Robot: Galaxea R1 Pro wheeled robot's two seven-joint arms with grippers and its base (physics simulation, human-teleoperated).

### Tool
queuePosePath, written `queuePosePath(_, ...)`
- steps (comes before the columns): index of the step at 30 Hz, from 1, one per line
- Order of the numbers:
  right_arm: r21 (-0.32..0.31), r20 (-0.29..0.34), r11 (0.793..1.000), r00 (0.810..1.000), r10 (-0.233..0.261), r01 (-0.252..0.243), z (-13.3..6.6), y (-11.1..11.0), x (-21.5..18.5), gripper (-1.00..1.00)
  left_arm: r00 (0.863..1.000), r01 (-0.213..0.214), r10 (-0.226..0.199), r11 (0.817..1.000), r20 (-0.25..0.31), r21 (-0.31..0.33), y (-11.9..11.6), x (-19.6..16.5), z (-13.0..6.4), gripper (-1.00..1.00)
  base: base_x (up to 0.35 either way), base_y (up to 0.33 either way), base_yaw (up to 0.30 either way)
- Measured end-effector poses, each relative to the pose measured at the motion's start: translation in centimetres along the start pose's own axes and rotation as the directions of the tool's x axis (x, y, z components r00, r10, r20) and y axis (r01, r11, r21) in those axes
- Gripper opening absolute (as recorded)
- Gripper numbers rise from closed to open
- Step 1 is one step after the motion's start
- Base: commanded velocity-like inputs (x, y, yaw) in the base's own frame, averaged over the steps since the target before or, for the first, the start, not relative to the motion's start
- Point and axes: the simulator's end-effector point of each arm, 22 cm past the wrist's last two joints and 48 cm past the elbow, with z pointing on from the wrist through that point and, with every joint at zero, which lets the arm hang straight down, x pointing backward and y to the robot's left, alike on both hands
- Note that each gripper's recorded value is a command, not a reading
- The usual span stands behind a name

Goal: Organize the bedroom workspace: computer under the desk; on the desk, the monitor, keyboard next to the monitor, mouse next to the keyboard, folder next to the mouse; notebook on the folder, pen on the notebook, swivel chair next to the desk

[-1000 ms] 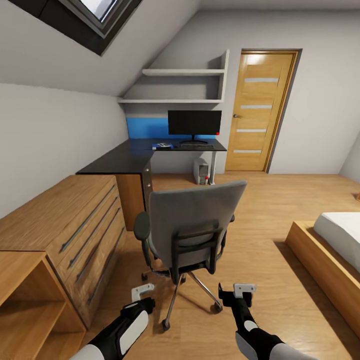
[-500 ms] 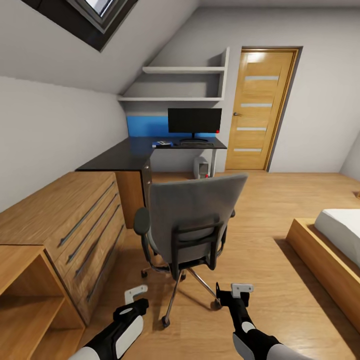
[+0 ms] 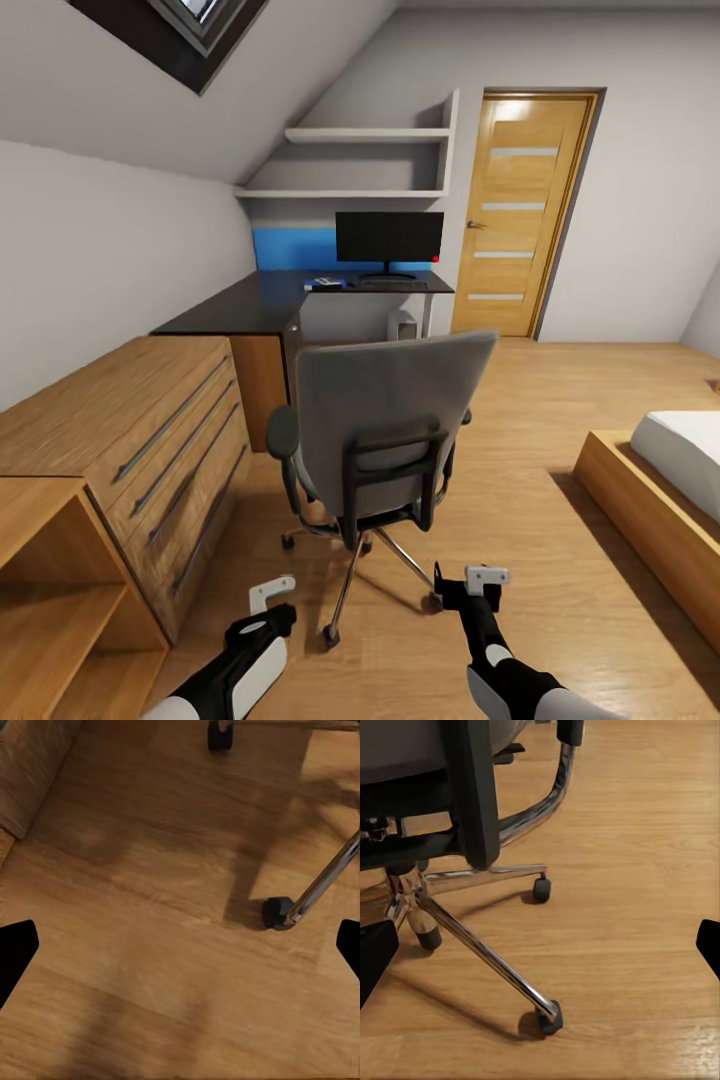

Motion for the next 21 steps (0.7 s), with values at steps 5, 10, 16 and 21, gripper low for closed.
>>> queuePosePath(5,0.008,0.002,1.0,1.0,-0.003,0.003,0.2,-0.5,1.1,1.0,1.0,-0.012,0.011,1.0,-0.015,-0.009,0.4,1.7,0.8,1.0,0.0,0.0,0.0)
queuePosePath(10,0.009,0.078,1.0,0.997,0.014,-0.014,0.4,-0.8,0.5,1.0,1.0,-0.002,0.002,0.999,-0.011,0.043,-2.7,2.0,0.5,1.0,0.0,0.0,0.0)
queuePosePath(16,0.015,0.112,0.999,0.993,0.046,-0.048,2.1,-3.1,-1.8,1.0,1.0,-0.006,0.003,0.991,0.023,0.137,-7.0,-1.6,-0.6,1.0,0.0,0.0,0.0)
queuePosePath(21,0.016,0.094,0.991,0.987,0.133,-0.136,4.2,-6.2,-7.0,1.0,0.996,0.009,-0.024,0.983,0.083,0.183,-7.7,-5.8,-1.2,1.0,0.0,0.0,0.0)
